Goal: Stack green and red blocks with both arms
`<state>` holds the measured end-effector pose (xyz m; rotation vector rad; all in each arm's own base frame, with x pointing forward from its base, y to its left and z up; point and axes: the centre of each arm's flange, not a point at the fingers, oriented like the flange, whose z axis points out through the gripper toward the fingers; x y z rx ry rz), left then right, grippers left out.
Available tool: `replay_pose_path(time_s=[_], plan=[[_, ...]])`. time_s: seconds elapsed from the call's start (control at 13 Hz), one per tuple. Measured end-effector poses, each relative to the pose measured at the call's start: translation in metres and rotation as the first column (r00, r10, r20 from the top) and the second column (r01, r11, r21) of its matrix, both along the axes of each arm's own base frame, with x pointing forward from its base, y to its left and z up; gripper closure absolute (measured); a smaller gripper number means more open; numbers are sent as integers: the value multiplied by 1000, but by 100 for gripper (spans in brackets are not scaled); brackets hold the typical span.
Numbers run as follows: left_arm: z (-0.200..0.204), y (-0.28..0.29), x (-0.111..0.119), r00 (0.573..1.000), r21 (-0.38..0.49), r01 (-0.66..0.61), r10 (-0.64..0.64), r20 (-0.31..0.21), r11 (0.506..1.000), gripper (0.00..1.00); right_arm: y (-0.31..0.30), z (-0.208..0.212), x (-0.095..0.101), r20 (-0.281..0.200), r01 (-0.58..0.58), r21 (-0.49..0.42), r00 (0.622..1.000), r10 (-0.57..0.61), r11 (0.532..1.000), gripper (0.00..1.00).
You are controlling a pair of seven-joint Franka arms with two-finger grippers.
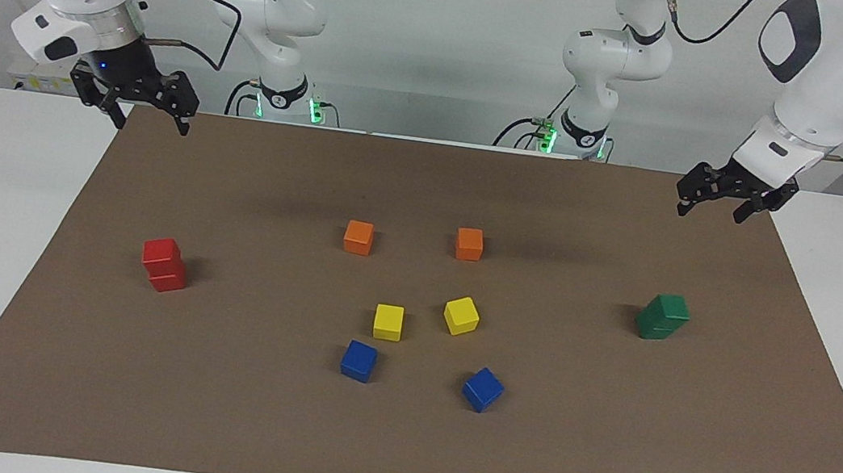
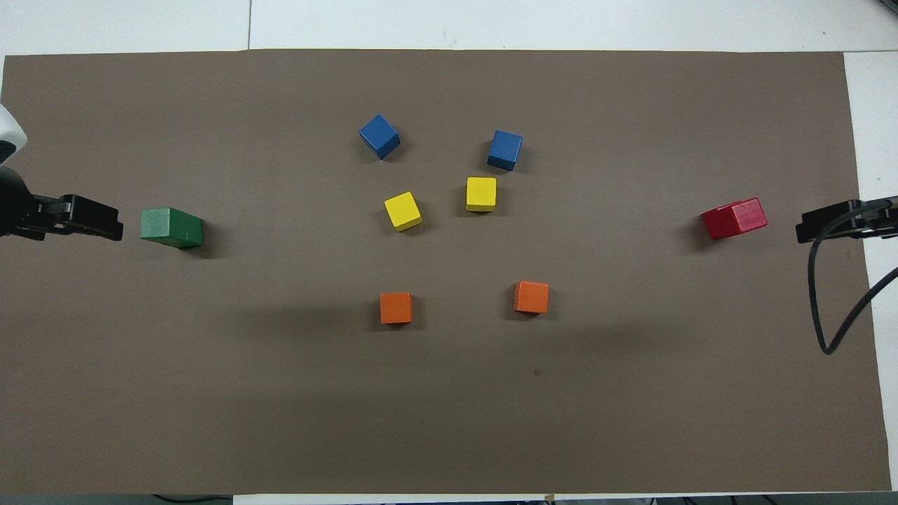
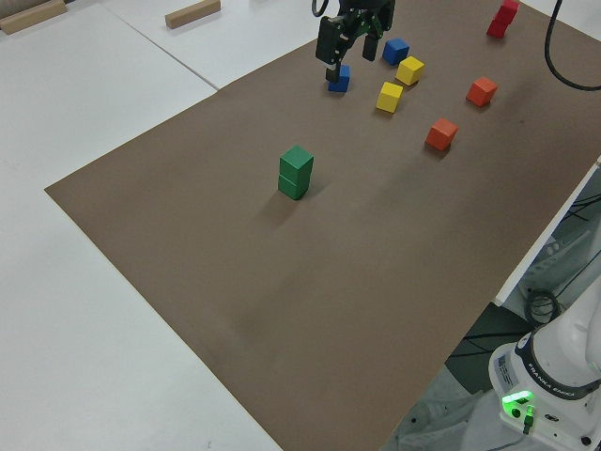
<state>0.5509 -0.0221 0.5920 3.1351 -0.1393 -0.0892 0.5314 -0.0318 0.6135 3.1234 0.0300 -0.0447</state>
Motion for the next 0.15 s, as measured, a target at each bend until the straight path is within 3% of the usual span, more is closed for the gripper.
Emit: replay_pose_path(time_s=[0.15], plan=[[0, 0, 0, 1000, 0, 0, 0, 0, 1000, 0, 0, 0, 0, 0, 0, 0, 1000, 0, 1000, 0]])
